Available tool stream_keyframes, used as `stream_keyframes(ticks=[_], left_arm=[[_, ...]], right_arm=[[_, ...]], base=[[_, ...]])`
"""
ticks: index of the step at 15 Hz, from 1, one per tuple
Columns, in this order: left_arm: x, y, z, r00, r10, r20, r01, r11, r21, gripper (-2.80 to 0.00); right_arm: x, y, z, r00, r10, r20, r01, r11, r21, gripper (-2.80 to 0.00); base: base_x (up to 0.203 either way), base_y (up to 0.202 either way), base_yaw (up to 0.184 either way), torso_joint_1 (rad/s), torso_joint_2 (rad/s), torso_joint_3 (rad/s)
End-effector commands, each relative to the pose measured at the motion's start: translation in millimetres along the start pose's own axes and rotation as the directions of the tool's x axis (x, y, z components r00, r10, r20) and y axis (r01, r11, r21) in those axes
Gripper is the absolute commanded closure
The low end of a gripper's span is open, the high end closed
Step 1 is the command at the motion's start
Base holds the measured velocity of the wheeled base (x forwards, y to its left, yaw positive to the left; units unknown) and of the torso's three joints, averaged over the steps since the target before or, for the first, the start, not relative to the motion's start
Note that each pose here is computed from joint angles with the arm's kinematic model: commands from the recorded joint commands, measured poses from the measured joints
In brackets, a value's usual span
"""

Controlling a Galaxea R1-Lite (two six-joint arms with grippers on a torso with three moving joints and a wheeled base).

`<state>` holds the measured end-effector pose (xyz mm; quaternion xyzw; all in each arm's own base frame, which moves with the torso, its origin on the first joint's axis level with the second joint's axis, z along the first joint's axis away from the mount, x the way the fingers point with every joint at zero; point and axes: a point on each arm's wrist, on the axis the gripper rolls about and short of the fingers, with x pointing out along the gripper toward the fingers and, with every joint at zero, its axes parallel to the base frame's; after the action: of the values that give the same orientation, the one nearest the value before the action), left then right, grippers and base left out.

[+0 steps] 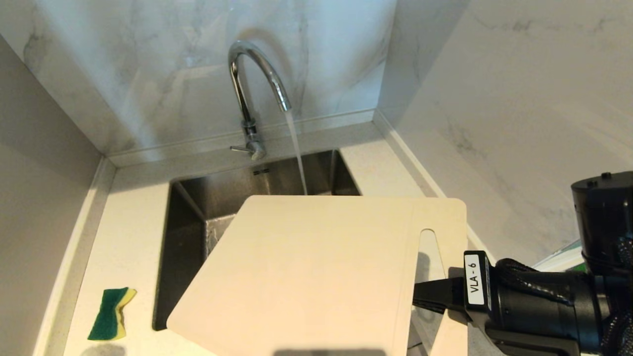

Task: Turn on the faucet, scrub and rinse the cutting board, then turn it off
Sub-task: Put down the cutting board

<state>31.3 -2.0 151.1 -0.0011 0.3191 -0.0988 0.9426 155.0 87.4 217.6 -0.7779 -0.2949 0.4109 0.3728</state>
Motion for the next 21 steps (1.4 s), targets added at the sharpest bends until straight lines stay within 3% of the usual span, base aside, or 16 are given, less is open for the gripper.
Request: stream_keyframes(ticks=[1,2,4,6,8,10,11,13,15,16,18,21], left_arm=[[-13,-8.1,-24,0.994,0.014,0.112,-0.018,0.999,0.029,0.0],[-10,-9.0,-35,0.994,0.005,0.107,-0.008,0.999,0.032,0.0],[-6,-8.6,-40,0.993,-0.095,0.07,0.09,0.994,0.068,0.0],[-6,-8.7,-45,0.986,-0.154,0.068,0.15,0.987,0.061,0.0],[-10,-8.8,-60,0.984,-0.11,0.141,0.103,0.993,0.061,0.0],[-11,-7.7,-73,0.973,-0.014,0.231,0.006,0.999,0.037,0.0],[-13,-7.9,-77,0.955,0.028,0.296,-0.04,0.999,0.035,0.0],[-18,-7.8,-88,0.887,0.138,0.44,-0.167,0.985,0.028,0.0],[-10,-5.2,-96,0.853,0.218,0.474,-0.267,0.963,0.038,0.0],[-9,-4.8,-95,0.842,0.228,0.489,-0.274,0.961,0.025,0.0],[-5,-4.7,-96,0.843,0.209,0.496,-0.246,0.969,0.011,0.0],[2,-3.5,-94,0.791,0.188,0.582,-0.234,0.972,0.004,0.0]], right_arm=[[-5,2,5,1.0,-0.004,-0.001,0.004,1.0,-0.015,0.0],[-5,3,6,1.0,-0.002,0.001,0.002,1.0,-0.013,0.0],[-5,4,7,1.0,-0.001,0.001,0.001,1.0,-0.012,0.0],[-8,4,9,1.0,-0.003,-0.001,0.003,1.0,-0.012,0.0],[-9,7,11,1.0,0.001,0.0,-0.001,1.0,-0.01,0.0],[-9,6,11,1.0,0.0,-0.001,0.0,1.0,-0.01,0.0],[-9,6,11,1.0,0.0,-0.001,0.0,1.0,-0.01,0.0],[-10,6,11,1.0,-0.001,-0.002,0.001,1.0,-0.01,0.0],[-9,7,12,1.0,0.0,-0.002,0.0,1.0,-0.001,0.0],[-10,6,12,1.0,-0.001,-0.003,0.001,1.0,0.0,0.0],[-11,8,13,1.0,0.012,-0.017,-0.011,1.0,0.013,0.0],[-13,8,15,1.0,0.013,-0.026,-0.012,0.999,0.04,0.0]], base=[[0.0,0.0,0.0,0.0,0.0,0.0],[0.0,0.0,0.0,0.0,0.0,0.0],[0.0,0.0,0.0,0.0,0.0,0.0],[0.0,0.0,0.0,0.0,0.0,0.0],[0.0,0.0,0.0,0.0,0.0,0.0],[0.0,0.0,0.0,0.0,0.0,0.0],[0.0,0.0,0.0,0.0,0.0,0.0],[0.0,0.0,0.0,0.0,0.0,0.0],[0.0,0.0,0.0,0.0,0.0,0.0],[0.0,0.0,0.0,0.0,0.0,0.0],[0.0,0.0,0.0,0.0,0.0,0.0],[0.0,0.0,0.0,0.0,0.0,0.0]])
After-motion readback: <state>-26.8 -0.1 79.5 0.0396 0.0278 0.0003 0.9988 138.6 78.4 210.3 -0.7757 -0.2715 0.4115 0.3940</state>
